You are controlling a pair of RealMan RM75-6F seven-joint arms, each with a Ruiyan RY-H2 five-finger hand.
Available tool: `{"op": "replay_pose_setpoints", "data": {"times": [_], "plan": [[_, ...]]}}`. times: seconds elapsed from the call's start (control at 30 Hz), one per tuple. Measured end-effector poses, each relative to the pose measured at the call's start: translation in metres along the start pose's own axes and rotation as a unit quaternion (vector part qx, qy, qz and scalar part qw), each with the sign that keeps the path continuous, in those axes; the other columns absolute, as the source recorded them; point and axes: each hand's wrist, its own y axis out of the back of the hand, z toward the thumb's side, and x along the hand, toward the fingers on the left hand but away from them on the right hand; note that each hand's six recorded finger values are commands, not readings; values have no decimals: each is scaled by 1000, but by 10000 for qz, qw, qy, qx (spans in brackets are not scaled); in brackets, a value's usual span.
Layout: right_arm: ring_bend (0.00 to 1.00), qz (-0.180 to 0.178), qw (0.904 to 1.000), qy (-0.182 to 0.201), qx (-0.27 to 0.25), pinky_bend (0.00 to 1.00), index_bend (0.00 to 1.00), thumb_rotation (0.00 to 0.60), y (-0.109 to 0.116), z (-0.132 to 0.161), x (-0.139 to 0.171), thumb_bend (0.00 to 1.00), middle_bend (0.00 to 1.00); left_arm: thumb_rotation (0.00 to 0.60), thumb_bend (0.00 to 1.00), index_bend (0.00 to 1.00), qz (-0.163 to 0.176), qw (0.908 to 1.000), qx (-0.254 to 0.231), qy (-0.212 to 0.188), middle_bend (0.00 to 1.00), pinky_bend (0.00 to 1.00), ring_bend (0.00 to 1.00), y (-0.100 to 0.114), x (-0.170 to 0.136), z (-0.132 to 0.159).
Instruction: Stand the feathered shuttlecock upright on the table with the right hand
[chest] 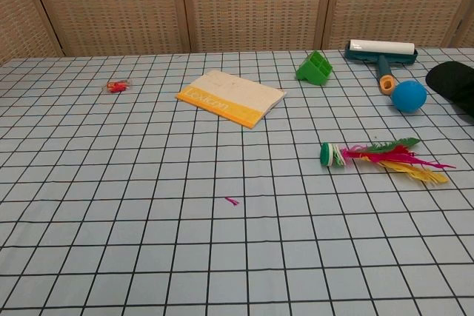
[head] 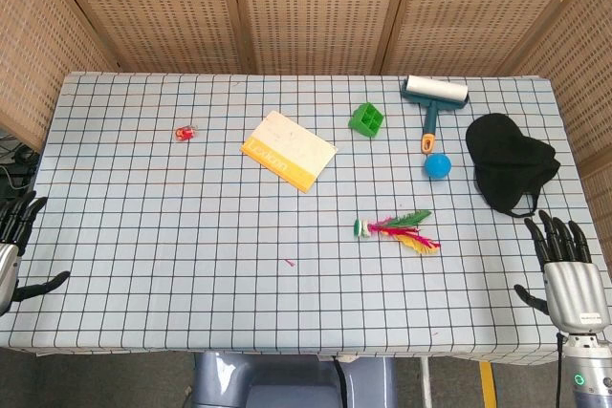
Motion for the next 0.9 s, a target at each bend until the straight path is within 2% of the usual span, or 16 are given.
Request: {"op": "replay_pose_setpoints", "data": {"times": [0.27,0.33,0.43,0.5,0.7,0.8,0.9], "plan": [[0,150,9998,86,-55,0,16,600,-8,6,-3,0,0,600,0,0,22,10000,0,10,0,0,0,0,0,-2],[0,283,9994,186,-96,0,64,600,-14,12,-5,0,0,600,0,0,28,10000,-12,27,0,0,0,0,0,-3],[0,472,9981,391,-73,0,207,600,-21,24,-14,15,0,600,0,0,51,10000,-25,39,0,0,0,-1,1,-3],[0,589,9969,521,-82,0,295,600,-26,33,-21,83,0,600,0,0,60,10000,-35,22,0,0,0,-3,3,-3],[0,1057,9898,935,-179,0,401,600,-42,72,-58,327,0,600,0,0,8,10000,-6,9,0,0,0,-9,10,-2],[0,1148,9877,1034,-245,0,445,600,-49,96,-82,379,0,600,0,0,-25,10000,39,30,0,0,0,-12,14,-3],[0,1189,9871,1019,-322,0,462,600,-61,117,-96,389,0,600,0,0,-59,9999,60,61,0,0,0,-14,19,-3]]}}
